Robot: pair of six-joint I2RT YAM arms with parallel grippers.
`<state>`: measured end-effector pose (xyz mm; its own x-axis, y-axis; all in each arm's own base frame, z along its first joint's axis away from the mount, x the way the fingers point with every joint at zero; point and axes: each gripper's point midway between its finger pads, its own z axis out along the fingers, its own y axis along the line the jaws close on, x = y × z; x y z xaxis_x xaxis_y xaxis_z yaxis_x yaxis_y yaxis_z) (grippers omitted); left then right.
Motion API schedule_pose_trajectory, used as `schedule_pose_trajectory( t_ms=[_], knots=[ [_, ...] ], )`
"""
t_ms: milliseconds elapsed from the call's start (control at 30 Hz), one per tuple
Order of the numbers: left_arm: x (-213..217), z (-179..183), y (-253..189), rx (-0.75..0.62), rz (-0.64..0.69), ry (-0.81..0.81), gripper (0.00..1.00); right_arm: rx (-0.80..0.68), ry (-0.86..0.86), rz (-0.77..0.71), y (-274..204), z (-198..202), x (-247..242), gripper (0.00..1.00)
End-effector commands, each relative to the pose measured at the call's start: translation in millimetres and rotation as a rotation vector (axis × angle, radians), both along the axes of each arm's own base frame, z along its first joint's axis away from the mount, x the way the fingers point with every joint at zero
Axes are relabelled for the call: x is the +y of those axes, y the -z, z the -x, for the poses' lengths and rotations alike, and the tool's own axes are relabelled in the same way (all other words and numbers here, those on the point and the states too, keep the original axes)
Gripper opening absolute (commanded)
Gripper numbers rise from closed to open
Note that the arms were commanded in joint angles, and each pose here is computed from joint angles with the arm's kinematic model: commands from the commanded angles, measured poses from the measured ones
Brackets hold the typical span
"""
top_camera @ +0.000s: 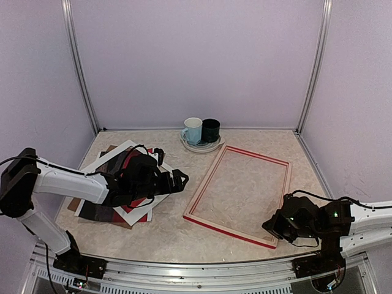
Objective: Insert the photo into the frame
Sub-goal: Place the glass panel at the frame body.
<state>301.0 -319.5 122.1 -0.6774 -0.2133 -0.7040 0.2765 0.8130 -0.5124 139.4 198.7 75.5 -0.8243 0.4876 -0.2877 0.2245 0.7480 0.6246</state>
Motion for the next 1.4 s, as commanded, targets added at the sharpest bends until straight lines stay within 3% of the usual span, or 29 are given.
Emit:
schedule_pose_trajectory(
  t_ms=[0,600,700,800,1100,1367],
  knots=[
    [-9.4,-3.2,-7.0,-0.011,0.019,-0.008,0.99,-0.011,-0.006,-0.013,-9.7,0.7,5.6,0.00],
    [-12.3,-1.8,-2.8,-0.002,0.007,-0.007,0.99,0.003,0.004,0.031,-7.1,4.3,3.1,0.01],
    [-11.9,-1.7,-2.6,-0.002,0.004,-0.008,0.99,0.000,0.002,0.038,-7.5,4.4,1.9,0.24],
    [-11.4,-1.9,-2.0,-0.001,0.000,-0.009,0.99,-0.002,0.008,0.046,-7.9,4.3,-1.7,0.36],
    [-12.7,-2.7,-3.6,-0.004,-0.004,-0.006,0.99,-0.008,0.025,0.051,-9.4,4.4,-9.6,0.47],
    [-10.3,-2.5,-2.5,-0.005,-0.013,-0.012,0.99,-0.014,0.053,0.021,-6.9,4.9,-17.6,0.65]
  ],
)
